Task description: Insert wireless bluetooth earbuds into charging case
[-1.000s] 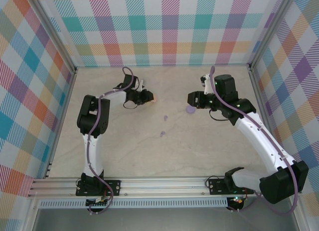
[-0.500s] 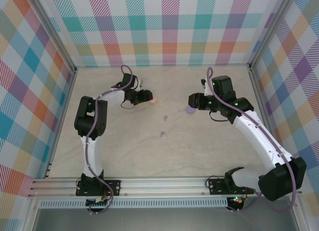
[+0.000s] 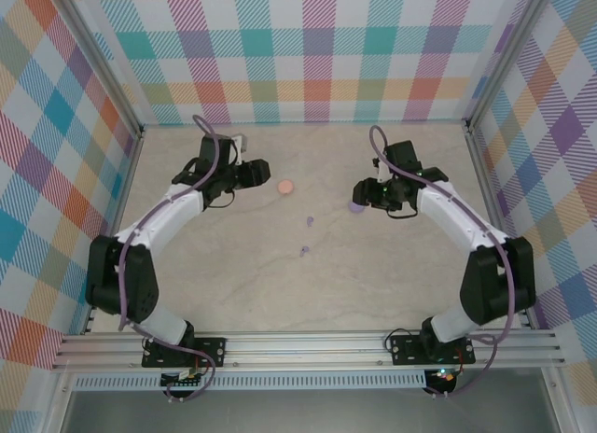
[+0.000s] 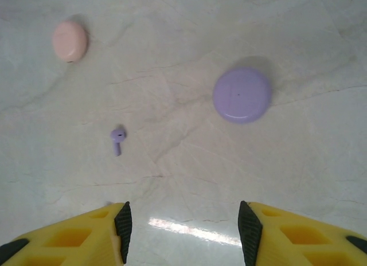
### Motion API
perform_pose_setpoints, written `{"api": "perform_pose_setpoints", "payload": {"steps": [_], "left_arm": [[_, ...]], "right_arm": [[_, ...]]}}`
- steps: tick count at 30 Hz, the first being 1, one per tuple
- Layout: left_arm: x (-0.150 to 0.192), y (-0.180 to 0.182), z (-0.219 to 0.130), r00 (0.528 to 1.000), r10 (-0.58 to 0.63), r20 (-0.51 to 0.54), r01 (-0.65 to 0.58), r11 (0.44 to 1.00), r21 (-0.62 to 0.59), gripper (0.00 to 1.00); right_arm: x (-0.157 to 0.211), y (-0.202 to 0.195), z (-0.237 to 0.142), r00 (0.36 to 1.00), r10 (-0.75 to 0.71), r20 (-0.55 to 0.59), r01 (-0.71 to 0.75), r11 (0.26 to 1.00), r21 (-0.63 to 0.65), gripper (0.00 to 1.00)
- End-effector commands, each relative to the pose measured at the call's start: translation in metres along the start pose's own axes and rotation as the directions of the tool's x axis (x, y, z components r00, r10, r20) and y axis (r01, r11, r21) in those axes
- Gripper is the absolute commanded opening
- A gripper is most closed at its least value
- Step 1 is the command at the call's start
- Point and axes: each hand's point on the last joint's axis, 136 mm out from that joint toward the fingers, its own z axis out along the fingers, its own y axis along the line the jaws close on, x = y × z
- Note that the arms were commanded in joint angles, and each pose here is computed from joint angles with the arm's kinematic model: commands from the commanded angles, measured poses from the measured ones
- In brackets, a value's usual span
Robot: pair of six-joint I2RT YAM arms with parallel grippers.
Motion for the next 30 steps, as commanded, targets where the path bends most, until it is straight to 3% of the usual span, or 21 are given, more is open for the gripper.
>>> {"api": "perform_pose_setpoints", "payload": {"steps": [1, 6, 11, 17, 30], "left_arm": [[0.013, -0.007, -0.019, 0.999, 0.004, -0.039, -0.006, 0.999, -0.048, 0.64], [0.048, -0.037, -0.021, 0.992, -0.041, -0.115, 0.046, 0.998, 0.046, 0.65], [0.082, -0.069, -0.007, 0.981, -0.054, -0.188, 0.081, 0.987, 0.137, 0.64], [0.111, -0.113, 0.022, 0.963, -0.019, -0.268, 0.088, 0.965, 0.248, 0.56], [0.157, -0.172, 0.092, 0.914, 0.001, -0.407, 0.15, 0.928, 0.34, 0.46]], "right_arm": [[-0.018, -0.006, 0.006, 1.0, -0.013, -0.004, 0.013, 1.0, 0.006, 0.53], [-0.037, -0.02, 0.032, 0.998, 0.016, -0.059, -0.017, 1.0, -0.008, 0.47], [-0.056, -0.034, 0.058, 0.992, 0.029, -0.119, -0.027, 0.999, 0.017, 0.34], [-0.069, -0.047, 0.084, 0.983, 0.053, -0.178, -0.049, 0.998, 0.026, 0.22], [-0.063, -0.051, 0.12, 0.946, 0.06, -0.317, -0.062, 0.998, 0.005, 0.21]]}}
